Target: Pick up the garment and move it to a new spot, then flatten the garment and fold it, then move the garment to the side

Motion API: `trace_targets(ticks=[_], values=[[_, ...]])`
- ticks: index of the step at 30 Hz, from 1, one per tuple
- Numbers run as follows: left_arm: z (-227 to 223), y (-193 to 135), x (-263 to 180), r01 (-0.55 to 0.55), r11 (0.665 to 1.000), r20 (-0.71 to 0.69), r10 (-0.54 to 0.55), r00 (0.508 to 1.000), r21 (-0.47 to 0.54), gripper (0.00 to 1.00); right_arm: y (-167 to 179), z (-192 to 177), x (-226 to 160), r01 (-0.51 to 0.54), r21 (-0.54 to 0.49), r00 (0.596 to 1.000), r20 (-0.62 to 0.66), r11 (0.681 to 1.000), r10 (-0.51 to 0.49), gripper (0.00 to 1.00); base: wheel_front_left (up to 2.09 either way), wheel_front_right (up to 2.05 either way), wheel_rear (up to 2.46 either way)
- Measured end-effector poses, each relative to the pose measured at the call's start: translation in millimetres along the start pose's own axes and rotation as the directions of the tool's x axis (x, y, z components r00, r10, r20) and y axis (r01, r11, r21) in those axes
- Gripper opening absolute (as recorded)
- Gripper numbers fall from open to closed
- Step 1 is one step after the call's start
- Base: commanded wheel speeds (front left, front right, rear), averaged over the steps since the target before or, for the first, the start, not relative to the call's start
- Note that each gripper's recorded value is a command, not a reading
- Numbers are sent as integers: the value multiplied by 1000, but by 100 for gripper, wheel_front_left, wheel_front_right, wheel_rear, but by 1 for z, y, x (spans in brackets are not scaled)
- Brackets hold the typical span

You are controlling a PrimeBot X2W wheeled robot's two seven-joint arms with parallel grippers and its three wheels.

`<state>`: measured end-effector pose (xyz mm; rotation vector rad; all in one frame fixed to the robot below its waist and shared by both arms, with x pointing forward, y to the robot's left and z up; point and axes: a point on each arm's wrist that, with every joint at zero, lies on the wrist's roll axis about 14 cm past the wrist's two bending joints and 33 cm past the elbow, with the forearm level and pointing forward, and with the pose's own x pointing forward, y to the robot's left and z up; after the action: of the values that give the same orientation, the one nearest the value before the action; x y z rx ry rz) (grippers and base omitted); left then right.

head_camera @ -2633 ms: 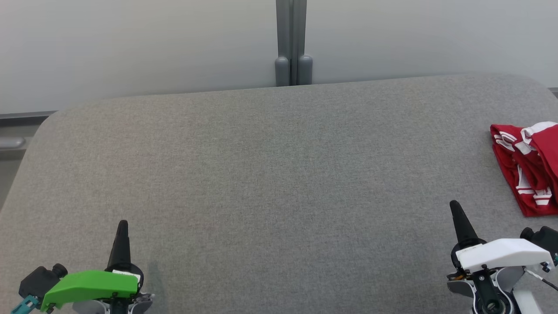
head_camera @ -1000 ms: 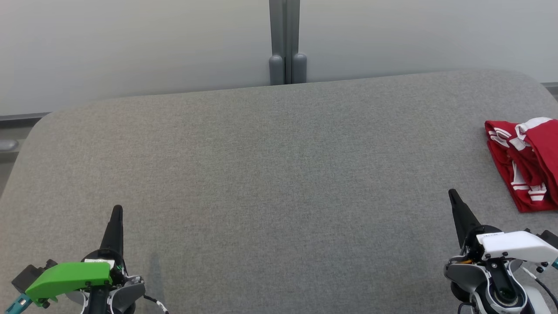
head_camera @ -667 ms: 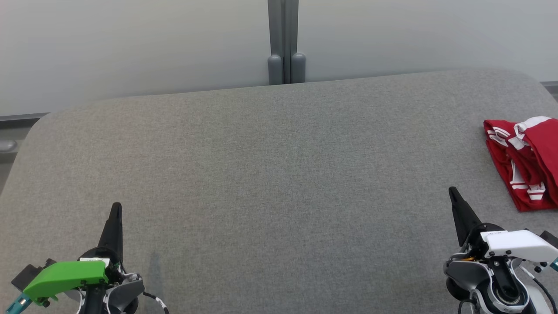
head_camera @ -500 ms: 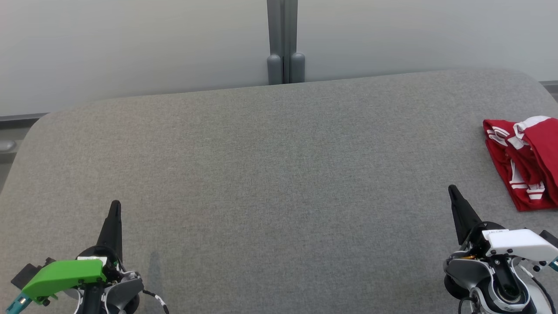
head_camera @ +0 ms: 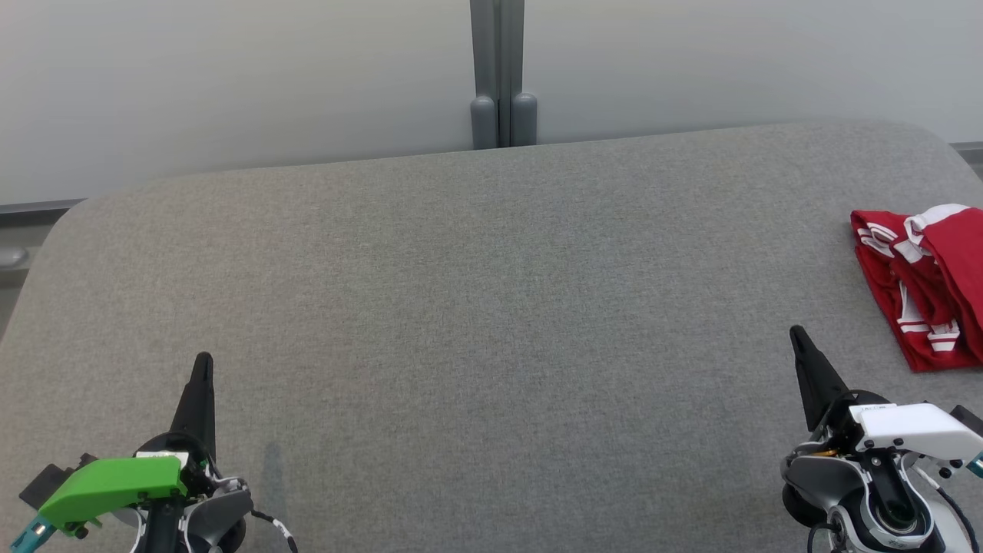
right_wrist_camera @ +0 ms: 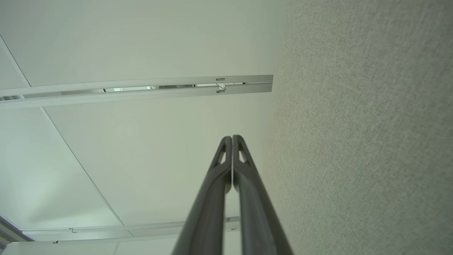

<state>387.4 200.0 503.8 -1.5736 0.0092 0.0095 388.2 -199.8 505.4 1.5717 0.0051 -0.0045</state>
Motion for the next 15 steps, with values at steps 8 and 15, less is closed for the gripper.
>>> trace_targets(ticks=[8, 15], values=[[0, 0, 0, 0, 1000, 0, 0, 1000, 0, 0, 0, 0, 0, 0, 0, 1000, 0, 1000, 0, 0, 0, 0, 0], [0, 0, 0, 0, 1000, 0, 0, 1000, 0, 0, 0, 0, 0, 0, 0, 1000, 0, 1000, 0, 0, 0, 0, 0]])
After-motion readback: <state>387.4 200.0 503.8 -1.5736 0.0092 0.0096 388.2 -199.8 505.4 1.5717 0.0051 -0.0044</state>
